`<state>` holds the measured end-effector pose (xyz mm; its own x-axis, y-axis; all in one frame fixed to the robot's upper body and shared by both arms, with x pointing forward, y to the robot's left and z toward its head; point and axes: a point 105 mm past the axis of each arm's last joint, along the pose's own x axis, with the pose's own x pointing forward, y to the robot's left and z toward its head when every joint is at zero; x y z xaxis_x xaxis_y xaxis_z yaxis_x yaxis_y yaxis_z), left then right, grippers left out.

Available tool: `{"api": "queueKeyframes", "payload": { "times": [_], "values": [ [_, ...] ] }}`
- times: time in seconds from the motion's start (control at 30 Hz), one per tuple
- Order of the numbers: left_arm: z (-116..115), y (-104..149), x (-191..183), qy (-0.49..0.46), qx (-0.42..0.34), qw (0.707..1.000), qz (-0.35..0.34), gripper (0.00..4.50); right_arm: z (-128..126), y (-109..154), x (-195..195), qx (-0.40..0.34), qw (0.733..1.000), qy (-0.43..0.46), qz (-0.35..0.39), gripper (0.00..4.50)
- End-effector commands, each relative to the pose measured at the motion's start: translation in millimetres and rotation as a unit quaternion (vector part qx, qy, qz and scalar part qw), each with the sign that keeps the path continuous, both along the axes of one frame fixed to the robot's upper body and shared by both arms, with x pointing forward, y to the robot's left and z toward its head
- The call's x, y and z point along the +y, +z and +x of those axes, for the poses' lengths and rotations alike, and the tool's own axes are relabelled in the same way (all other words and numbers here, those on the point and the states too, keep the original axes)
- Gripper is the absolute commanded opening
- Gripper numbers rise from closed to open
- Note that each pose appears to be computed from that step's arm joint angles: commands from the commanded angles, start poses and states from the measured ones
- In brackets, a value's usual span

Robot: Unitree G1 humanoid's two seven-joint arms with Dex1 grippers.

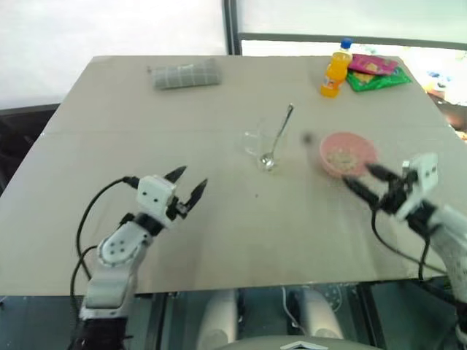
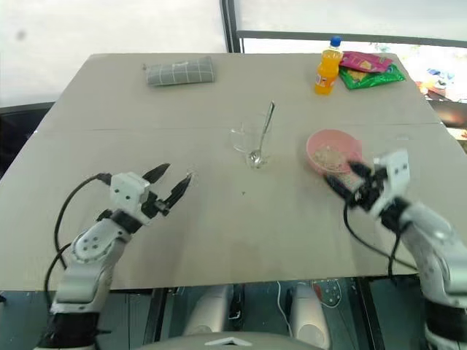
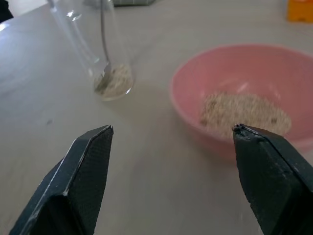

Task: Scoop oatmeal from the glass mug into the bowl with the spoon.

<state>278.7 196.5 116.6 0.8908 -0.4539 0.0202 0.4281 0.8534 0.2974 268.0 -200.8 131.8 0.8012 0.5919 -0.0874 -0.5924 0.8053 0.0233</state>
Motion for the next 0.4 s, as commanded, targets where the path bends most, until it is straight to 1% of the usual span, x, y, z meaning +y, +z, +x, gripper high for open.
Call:
{"api": "queueKeyframes", "payload": {
  "times": [0.03, 0.1, 0.13, 0.17, 0.27, 0.4],
  "values": [
    [-20.2, 0.5, -0.3, -0.014, 0.015, 1.0, -0.017, 3.2, -20.3, -7.9, -3.5, -0.021, 0.999, 0.038, -0.025, 3.92],
    [-26.1, -5.6, 4.0, -0.001, 0.028, 0.999, -0.02, 3.73, -25.2, -19.2, -12.1, -0.013, 0.999, 0.029, -0.023, 4.46],
    [-26.5, -6.0, 6.7, 0.011, 0.029, 0.999, -0.028, 4.2, -26.7, -22.9, -16.2, -0.009, 1.0, 0.024, -0.016, 4.5],
    [-26.9, -6.5, 8.5, 0.019, 0.031, 0.999, -0.032, 4.49, -27.6, -25.6, -19.5, -0.009, 1.0, 0.019, -0.016, 4.5],
    [-29.5, -10.9, 10.3, 0.025, 0.041, 0.998, -0.034, 4.49, -30.8, -34.3, -25.4, -0.002, 1.0, 0.016, -0.025, 4.5],
    [-29.5, -17.4, 13.8, 0.034, 0.047, 0.998, -0.012, 4.49, -28.0, -40.8, -32.0, 0.006, 1.0, 0.001, -0.029, 4.5]
  ]
}}
